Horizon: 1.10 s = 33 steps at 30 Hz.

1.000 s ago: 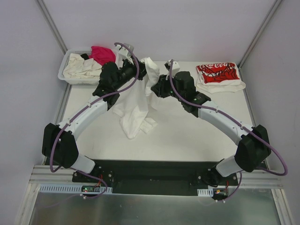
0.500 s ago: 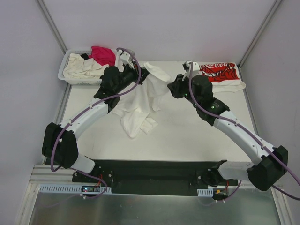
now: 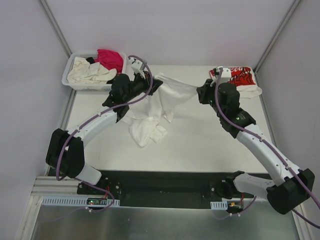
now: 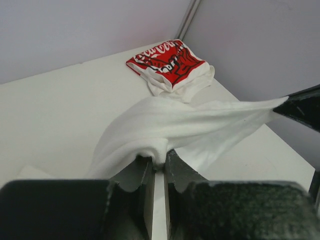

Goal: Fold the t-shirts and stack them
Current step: Move the tshirt to the center of the board

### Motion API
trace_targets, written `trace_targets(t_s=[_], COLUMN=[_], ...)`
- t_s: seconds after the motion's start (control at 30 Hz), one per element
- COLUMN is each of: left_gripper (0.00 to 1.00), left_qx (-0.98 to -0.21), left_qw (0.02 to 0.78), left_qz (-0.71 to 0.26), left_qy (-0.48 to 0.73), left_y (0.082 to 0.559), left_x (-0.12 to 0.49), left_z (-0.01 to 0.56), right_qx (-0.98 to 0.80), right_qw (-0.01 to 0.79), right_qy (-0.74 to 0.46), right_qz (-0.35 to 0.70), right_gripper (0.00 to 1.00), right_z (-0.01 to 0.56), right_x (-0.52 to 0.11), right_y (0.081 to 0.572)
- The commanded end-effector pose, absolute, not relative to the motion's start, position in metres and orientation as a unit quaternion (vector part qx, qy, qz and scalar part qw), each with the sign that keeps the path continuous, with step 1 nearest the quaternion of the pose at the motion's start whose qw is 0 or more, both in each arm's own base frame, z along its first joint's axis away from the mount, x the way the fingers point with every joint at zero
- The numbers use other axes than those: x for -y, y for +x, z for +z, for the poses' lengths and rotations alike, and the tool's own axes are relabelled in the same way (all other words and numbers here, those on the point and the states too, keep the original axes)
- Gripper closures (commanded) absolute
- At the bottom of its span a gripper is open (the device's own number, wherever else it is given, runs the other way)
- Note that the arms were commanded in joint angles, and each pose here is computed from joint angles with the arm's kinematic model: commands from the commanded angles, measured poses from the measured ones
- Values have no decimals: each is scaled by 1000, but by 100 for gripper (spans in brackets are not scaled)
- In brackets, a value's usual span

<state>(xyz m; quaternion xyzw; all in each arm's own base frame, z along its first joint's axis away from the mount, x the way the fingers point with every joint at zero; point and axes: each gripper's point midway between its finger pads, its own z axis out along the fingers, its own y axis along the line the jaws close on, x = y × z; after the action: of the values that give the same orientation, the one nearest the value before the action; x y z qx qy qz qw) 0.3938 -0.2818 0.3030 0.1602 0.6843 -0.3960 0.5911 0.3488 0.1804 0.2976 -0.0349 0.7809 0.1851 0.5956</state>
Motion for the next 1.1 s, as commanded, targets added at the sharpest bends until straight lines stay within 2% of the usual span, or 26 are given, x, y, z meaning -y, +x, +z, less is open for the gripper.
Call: trace_targets(t_s=[0.0, 0.03, 0.13, 0.2, 0.27, 0.4, 0.5, 0.57, 0.7, 0.8, 0.83, 0.93, 1.07], left_gripper=[96, 100, 100, 100, 93, 93, 89, 78, 45, 33, 26, 20, 18], left_qx=[-666, -666, -665, -666, -665, -667, -670, -672, -678, -683, -683, -687, -695], left_qw=[593, 593, 593, 593, 593, 592, 589, 587, 578, 573, 573, 575, 585], left_qz=[-417, -418, -418, -416, -416, -415, -414, -413, -415, -415, -414, -403, -370], left_qy=[174, 173, 175, 176, 179, 181, 182, 183, 184, 184, 183, 185, 193], left_y=[389, 389, 392, 392, 393, 393, 393, 393, 393, 394, 395, 395, 395], left_x=[292, 292, 293, 294, 295, 295, 295, 295, 297, 298, 298, 295, 285], left_z=[303, 302, 303, 303, 303, 302, 298, 294, 285, 279, 279, 276, 274], right_qx=[-772, -771, -776, -779, -778, -777, -773, -775, -770, -765, -764, -764, -761], right_qw=[610, 611, 604, 601, 601, 601, 606, 606, 617, 626, 629, 632, 638], right_qy=[-23, -23, -26, -25, -26, -25, -25, -27, -9, -10, -8, -4, 3], right_qz=[175, 177, 180, 180, 184, 185, 186, 179, 163, 149, 144, 126, 113], right_gripper=[91, 91, 93, 99, 99, 99, 99, 99, 99, 99, 99, 100, 99], right_z=[308, 309, 303, 301, 302, 303, 311, 314, 329, 336, 337, 337, 337], right_x=[-169, -169, -173, -174, -176, -176, -175, -172, -157, -145, -140, -129, -116], right_y=[350, 351, 353, 354, 355, 358, 360, 359, 357, 353, 353, 349, 340])
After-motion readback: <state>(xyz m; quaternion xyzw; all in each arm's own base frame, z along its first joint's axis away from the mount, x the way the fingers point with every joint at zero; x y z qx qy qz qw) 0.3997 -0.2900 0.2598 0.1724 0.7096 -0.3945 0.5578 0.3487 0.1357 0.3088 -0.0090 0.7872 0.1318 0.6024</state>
